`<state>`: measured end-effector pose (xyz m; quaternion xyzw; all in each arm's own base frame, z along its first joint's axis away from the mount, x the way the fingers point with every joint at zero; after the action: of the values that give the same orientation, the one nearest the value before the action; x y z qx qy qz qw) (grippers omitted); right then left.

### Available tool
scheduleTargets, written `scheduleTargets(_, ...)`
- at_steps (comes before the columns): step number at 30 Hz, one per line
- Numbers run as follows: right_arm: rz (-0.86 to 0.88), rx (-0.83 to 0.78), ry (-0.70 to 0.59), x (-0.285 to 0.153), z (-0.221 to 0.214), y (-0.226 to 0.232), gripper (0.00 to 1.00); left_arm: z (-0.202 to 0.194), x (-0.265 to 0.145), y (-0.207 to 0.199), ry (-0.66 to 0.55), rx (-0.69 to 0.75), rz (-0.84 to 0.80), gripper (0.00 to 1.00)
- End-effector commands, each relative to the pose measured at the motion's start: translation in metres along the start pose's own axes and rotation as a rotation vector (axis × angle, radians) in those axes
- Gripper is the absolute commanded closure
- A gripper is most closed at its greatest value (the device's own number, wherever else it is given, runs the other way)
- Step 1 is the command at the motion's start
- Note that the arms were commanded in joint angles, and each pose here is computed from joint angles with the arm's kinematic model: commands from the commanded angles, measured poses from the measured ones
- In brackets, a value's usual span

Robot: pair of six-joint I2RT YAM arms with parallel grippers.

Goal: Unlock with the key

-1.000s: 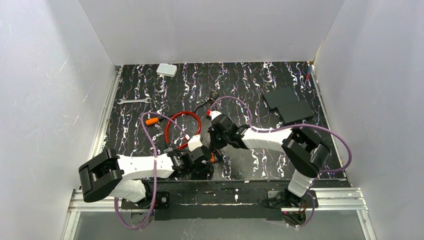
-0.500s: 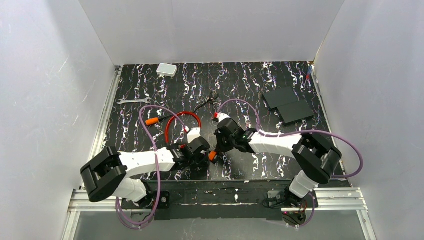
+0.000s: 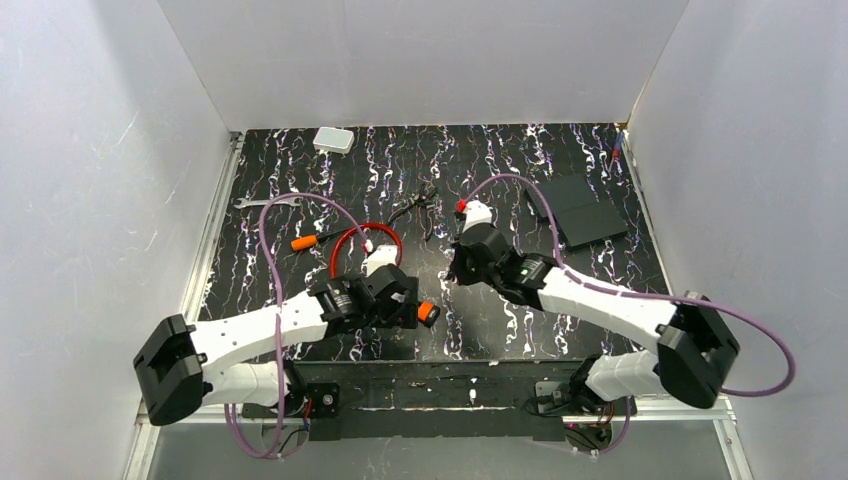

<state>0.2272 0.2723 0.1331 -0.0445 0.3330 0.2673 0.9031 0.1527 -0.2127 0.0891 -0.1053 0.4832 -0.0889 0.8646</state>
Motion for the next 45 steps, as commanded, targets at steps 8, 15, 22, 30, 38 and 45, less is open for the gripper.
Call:
scheduleTargets(8,-0.117,0.071,-0.197,-0.067,0.029,-0.036,0.99,0.026,-0.029,0.0,0.012,-0.145,0.233,0.03)
scheduleTargets(15,-0.133,0.111,-0.208,-0.09,0.014,-0.049,0.99,0.017,-0.015,-0.009,0.044,-0.427,0.45,0.07)
scheduleTargets(22,-0.122,0.145,-0.219,-0.099,0.005,-0.053,0.99,0.012,0.008,-0.033,0.018,-0.658,0.483,0.07)
scheduleTargets(30,-0.129,0.14,-0.219,-0.108,0.002,-0.058,0.99,0.01,0.035,-0.046,0.047,-0.705,0.497,0.1)
scheduleTargets(38,-0.131,0.141,-0.216,-0.111,-0.003,-0.06,0.99,0.0,0.056,-0.05,0.073,-0.689,0.515,0.14)
scheduleTargets(45,-0.124,0.142,-0.213,-0.112,-0.004,-0.059,0.99,0.0,0.068,-0.05,0.058,-0.687,0.512,0.18)
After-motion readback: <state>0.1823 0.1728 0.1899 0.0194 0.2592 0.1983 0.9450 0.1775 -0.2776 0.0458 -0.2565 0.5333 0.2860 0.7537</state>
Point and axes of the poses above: each gripper's point midway between its finger pads, its own x axis out along the fingers, its own y axis along the line the jaws close on, z = x × y, the point moved 2 cm from there along -x, back along the fingers, and after that the axes turned 8 degrees about -x, right-handed, at the moved point
